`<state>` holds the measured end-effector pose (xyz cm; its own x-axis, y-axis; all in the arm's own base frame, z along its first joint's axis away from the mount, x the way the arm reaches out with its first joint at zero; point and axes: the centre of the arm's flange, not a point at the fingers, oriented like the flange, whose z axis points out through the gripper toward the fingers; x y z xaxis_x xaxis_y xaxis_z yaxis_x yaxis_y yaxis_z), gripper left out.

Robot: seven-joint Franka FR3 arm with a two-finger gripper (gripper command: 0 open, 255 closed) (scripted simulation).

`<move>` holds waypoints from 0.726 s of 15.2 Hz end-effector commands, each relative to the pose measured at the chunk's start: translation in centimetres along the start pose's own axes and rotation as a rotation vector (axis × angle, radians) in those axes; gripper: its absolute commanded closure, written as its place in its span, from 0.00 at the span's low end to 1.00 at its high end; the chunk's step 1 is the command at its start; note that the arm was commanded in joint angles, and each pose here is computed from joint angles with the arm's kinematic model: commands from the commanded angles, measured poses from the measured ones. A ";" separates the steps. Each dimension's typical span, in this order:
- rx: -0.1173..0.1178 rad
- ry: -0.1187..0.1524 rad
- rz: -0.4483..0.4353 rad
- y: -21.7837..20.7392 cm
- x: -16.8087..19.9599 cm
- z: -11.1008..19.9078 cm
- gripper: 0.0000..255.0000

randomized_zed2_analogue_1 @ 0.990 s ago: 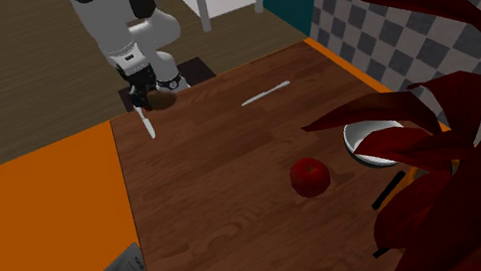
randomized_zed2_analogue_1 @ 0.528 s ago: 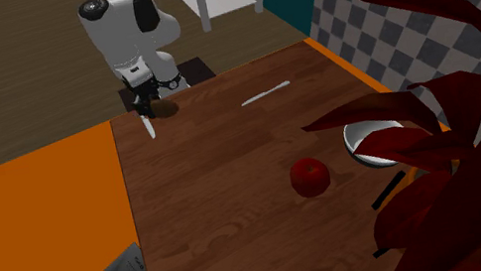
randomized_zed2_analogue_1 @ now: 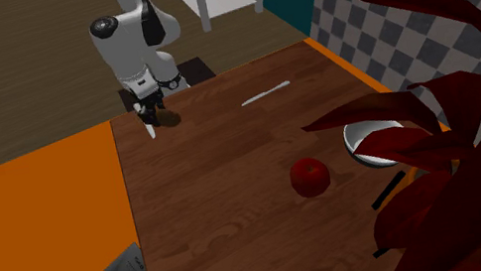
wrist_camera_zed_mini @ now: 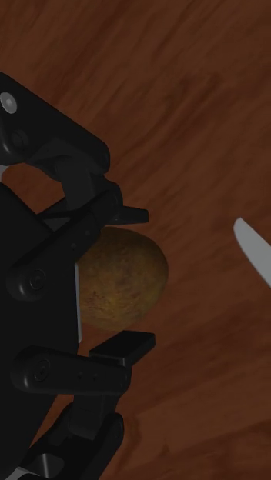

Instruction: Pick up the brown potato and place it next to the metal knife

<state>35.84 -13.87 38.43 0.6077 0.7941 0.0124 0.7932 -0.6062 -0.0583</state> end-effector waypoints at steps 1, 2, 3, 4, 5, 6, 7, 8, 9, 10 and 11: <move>-0.001 0.000 0.000 0.0 0.0 1.1 1.00; -0.001 0.000 0.000 0.1 -0.1 1.6 1.00; -0.001 0.000 0.000 0.1 -0.1 2.2 1.00; -0.001 0.000 0.000 0.1 -0.1 2.7 1.00; -0.001 0.000 0.000 0.2 -0.1 3.2 1.00; -0.001 0.000 0.000 0.2 -0.1 3.8 1.00; -0.001 0.000 0.000 0.2 -0.1 4.5 1.00; -0.001 0.000 0.000 0.2 -0.1 4.5 1.00; -0.001 0.000 0.000 0.2 -0.1 4.5 1.00; -0.001 0.000 0.000 0.2 -0.1 4.5 1.00; -0.001 0.000 0.000 0.2 -0.1 4.5 1.00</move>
<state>35.86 -14.11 34.26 0.6096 0.7926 0.0158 0.7922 -0.6083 -0.0498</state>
